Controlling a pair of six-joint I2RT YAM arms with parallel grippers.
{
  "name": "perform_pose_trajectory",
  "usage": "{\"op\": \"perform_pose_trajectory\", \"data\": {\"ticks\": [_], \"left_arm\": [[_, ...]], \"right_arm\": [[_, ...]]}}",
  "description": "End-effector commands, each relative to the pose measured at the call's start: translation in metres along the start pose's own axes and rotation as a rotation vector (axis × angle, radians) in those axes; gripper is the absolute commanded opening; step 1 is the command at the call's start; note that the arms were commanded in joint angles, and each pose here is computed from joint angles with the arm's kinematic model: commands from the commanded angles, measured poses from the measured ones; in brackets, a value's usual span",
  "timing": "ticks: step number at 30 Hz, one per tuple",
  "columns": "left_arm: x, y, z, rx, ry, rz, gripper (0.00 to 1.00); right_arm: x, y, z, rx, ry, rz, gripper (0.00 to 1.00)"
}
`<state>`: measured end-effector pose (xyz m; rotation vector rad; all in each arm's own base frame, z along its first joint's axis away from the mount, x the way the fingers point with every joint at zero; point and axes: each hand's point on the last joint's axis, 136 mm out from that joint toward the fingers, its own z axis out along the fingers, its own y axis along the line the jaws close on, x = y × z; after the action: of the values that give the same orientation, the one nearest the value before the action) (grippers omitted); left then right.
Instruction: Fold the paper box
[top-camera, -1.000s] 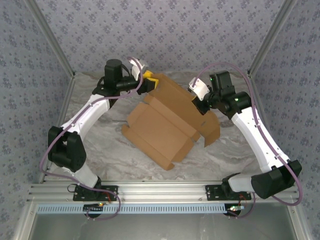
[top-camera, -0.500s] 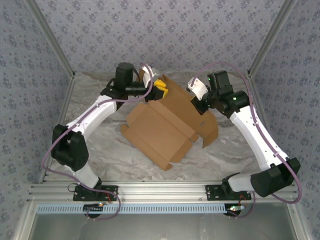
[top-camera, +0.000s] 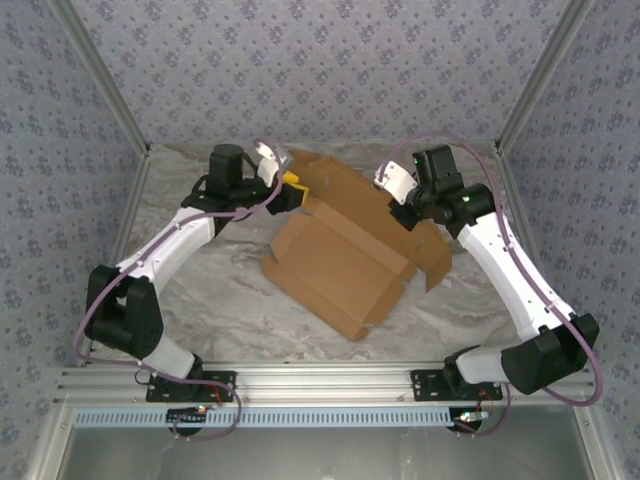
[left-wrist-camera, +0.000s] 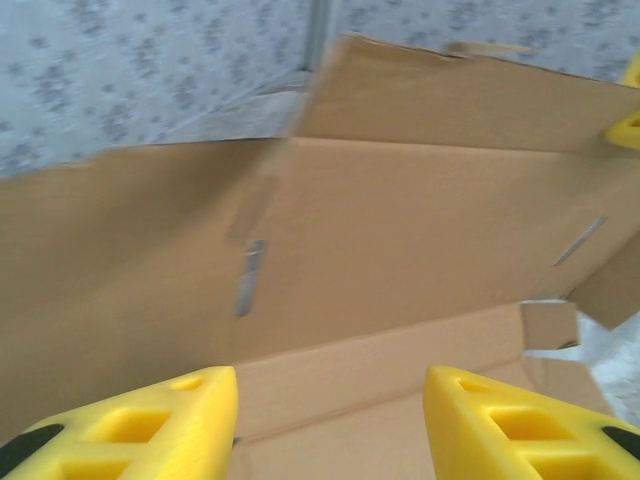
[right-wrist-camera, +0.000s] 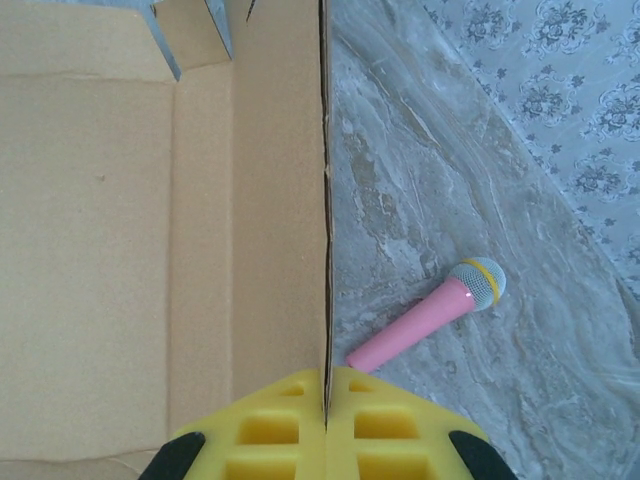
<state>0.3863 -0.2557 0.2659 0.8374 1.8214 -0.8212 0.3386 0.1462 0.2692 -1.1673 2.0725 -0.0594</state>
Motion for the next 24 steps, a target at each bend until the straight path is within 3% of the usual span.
{"op": "perform_pose_trajectory", "data": {"ticks": [1,8,17,24], "left_arm": [[-0.021,0.033,-0.026,-0.165,-0.089,-0.024,0.52],[0.0,0.117,-0.062,-0.462,-0.098,-0.205,0.54],[0.047,0.172,-0.051,-0.575,0.073,-0.273,0.57],[0.081,0.209,-0.038,-0.581,0.203,-0.359,0.57]], "right_arm": [[-0.001,-0.003,0.006,0.024,-0.011,-0.101,0.0],[-0.004,0.011,0.025,-0.014,-0.043,-0.259,0.0],[-0.011,0.004,0.057,0.16,-0.019,-0.438,0.0],[-0.01,0.005,0.072,0.297,-0.024,-0.562,0.0]]}}
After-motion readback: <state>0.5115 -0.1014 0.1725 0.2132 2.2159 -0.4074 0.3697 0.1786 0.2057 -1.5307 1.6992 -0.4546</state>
